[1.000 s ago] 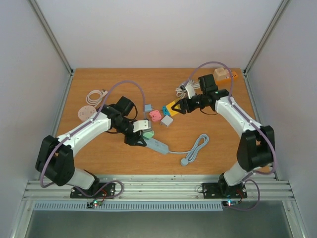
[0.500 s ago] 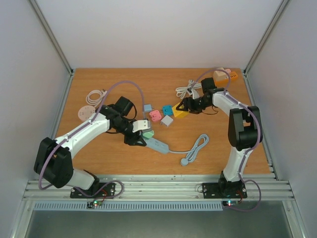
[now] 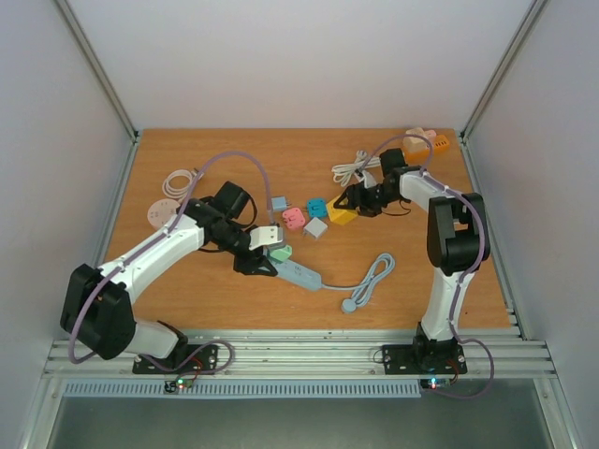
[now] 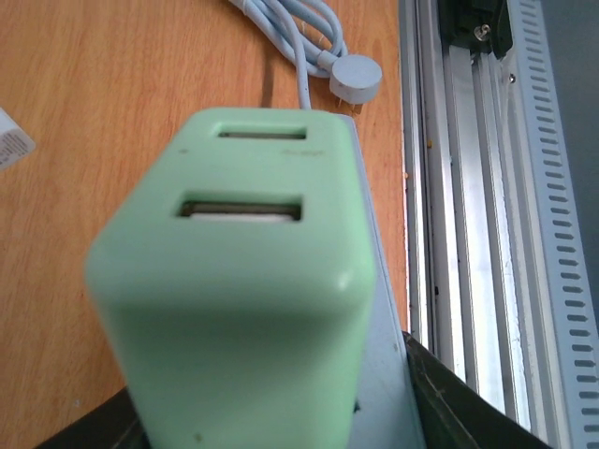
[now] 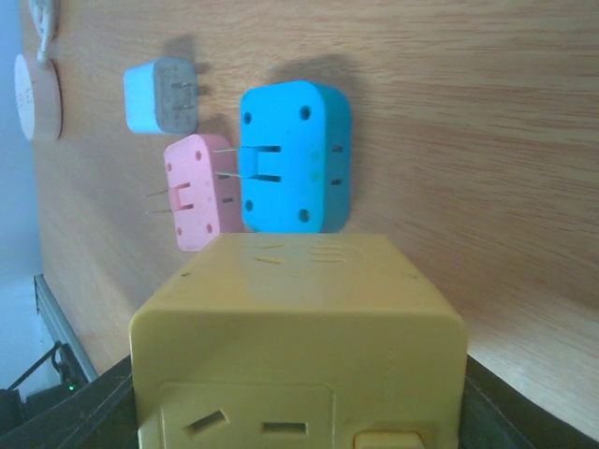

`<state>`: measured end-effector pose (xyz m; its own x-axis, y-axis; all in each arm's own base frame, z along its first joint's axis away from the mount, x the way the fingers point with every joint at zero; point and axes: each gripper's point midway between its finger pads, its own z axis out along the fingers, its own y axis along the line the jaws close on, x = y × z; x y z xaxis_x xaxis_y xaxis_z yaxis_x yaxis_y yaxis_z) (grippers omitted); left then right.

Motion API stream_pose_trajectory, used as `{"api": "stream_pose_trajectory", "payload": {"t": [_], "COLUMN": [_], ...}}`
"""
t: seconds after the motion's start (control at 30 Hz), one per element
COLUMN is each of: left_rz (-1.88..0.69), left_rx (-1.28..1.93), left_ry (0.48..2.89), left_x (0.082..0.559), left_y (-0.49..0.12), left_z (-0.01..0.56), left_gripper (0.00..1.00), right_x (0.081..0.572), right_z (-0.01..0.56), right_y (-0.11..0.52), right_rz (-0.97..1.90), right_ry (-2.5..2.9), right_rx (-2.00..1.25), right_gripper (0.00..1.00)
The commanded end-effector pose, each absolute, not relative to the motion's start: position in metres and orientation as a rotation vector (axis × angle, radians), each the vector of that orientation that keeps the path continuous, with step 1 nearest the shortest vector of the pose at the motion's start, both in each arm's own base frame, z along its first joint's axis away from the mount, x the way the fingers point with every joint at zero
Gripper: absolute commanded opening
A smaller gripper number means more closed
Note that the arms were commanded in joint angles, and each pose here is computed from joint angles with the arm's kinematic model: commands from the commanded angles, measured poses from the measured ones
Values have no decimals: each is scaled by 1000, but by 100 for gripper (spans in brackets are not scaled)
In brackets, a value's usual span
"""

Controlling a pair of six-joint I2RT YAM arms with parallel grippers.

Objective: Pull the plug off the socket
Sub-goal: Place the plug at the center of the board.

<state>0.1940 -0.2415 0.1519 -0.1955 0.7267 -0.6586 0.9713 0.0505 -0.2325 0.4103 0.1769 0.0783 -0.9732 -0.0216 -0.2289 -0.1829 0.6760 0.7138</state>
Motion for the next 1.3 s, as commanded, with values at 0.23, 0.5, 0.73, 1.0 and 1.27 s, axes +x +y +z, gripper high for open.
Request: {"api": "stream_pose_trajectory", "payload": {"t": [0.23, 0.5, 0.73, 1.0, 1.27], "left_rz": [-972, -976, -994, -1063, -1143], "left_rx": [1713, 1705, 1705, 1752, 1746], "left_ry": [1861, 1849, 1833, 1785, 1732], "left_x": [185, 185, 185, 175, 166], "left_y": [-247, -248, -250, -251, -254], "left_z": [172, 177, 186, 201, 215], "left_gripper": [0, 0, 0, 0, 0], "right_x": [420, 422, 396, 297, 235], "right_z": [100, 119, 200, 254, 255], "right_y": [148, 141, 175, 244, 287], "right_rz": [1004, 912, 1073, 1090, 1122], "right_ry": [2641, 2590, 2250, 1814, 1673], "right_rx": [-154, -204, -502, -1106, -1383], "right_gripper": [79, 96, 95, 92, 88]}}
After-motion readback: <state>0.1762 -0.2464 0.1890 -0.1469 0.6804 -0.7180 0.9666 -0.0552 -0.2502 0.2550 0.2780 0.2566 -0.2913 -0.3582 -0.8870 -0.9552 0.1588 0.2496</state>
